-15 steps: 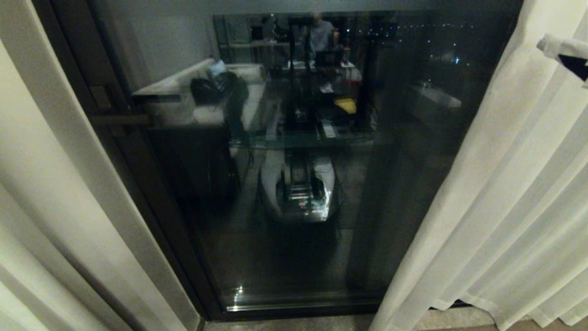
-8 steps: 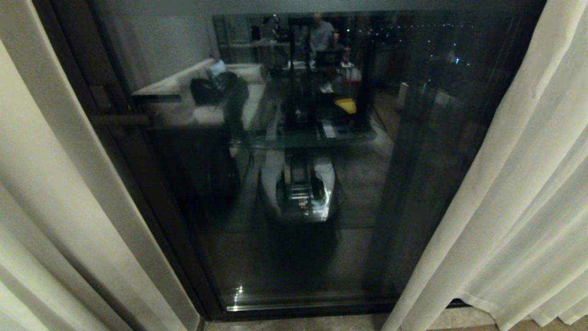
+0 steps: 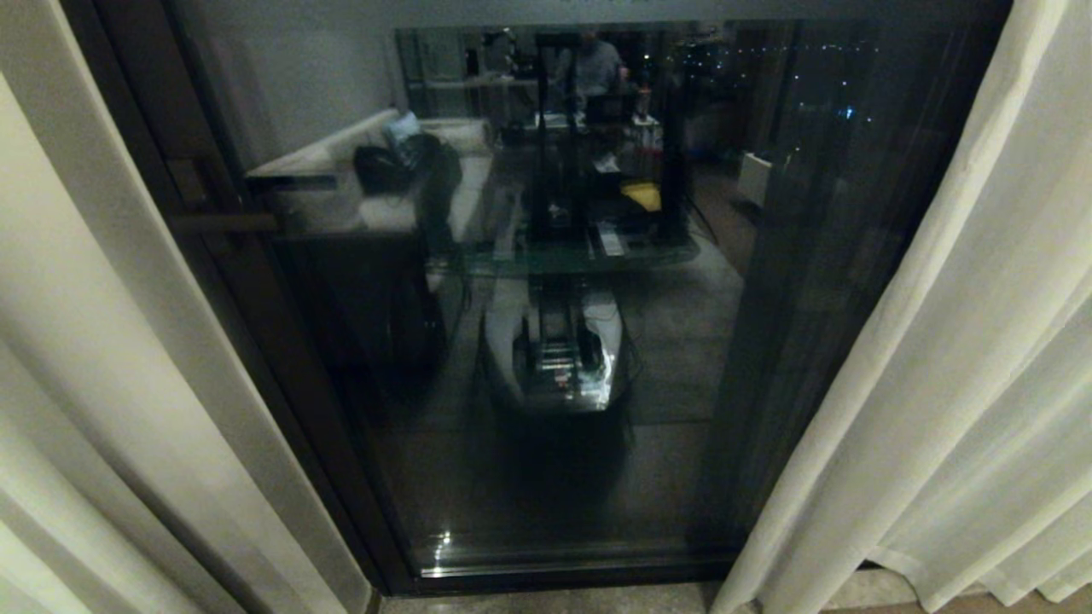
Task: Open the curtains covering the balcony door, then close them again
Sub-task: Close the inner curtains on both sides
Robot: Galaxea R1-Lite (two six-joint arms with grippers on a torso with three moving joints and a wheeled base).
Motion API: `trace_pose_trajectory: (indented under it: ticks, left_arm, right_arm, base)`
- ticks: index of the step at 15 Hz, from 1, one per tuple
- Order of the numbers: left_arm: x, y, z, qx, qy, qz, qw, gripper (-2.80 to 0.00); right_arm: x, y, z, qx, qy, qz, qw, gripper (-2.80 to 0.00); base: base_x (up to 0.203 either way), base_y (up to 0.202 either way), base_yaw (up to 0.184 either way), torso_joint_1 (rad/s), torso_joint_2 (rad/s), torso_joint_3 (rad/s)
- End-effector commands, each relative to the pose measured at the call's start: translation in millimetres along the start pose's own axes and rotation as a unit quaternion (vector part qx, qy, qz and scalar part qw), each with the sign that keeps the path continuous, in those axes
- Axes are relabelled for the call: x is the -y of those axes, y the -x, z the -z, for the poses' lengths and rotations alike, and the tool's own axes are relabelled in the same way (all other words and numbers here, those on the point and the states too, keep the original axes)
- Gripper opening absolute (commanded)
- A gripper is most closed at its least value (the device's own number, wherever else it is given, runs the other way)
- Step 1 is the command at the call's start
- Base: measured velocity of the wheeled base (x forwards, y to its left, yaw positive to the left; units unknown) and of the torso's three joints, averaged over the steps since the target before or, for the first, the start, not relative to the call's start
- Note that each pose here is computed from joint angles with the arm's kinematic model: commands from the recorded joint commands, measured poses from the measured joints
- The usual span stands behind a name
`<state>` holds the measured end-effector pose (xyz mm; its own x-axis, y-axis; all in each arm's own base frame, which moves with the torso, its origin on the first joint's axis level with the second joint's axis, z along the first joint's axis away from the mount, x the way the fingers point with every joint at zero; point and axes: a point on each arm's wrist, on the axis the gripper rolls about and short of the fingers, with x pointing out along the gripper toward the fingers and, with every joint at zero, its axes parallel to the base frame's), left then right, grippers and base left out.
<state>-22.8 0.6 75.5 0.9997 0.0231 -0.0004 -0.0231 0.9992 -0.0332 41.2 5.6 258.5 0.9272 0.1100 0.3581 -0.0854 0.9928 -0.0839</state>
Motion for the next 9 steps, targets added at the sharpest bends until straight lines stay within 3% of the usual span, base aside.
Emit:
trace_pose_trajectory:
  ticks: [1, 9]
  left_arm:
    - [0.0, 0, 0, 0.0, 0.0, 0.0, 1.0, -2.8]
    - [0.0, 0, 0, 0.0, 0.0, 0.0, 1.0, -2.8]
  right_arm:
    - [1, 34, 3, 0.03, 0.005, 0.018, 0.999, -2.8]
    - [-3, 79, 27, -0.001, 0.03, 0.034, 0.999, -2.8]
  base:
    - [0.0, 0.0, 0.0, 0.0, 0.0, 0.0]
    - [0.0, 0.0, 0.0, 0.0, 0.0, 0.0]
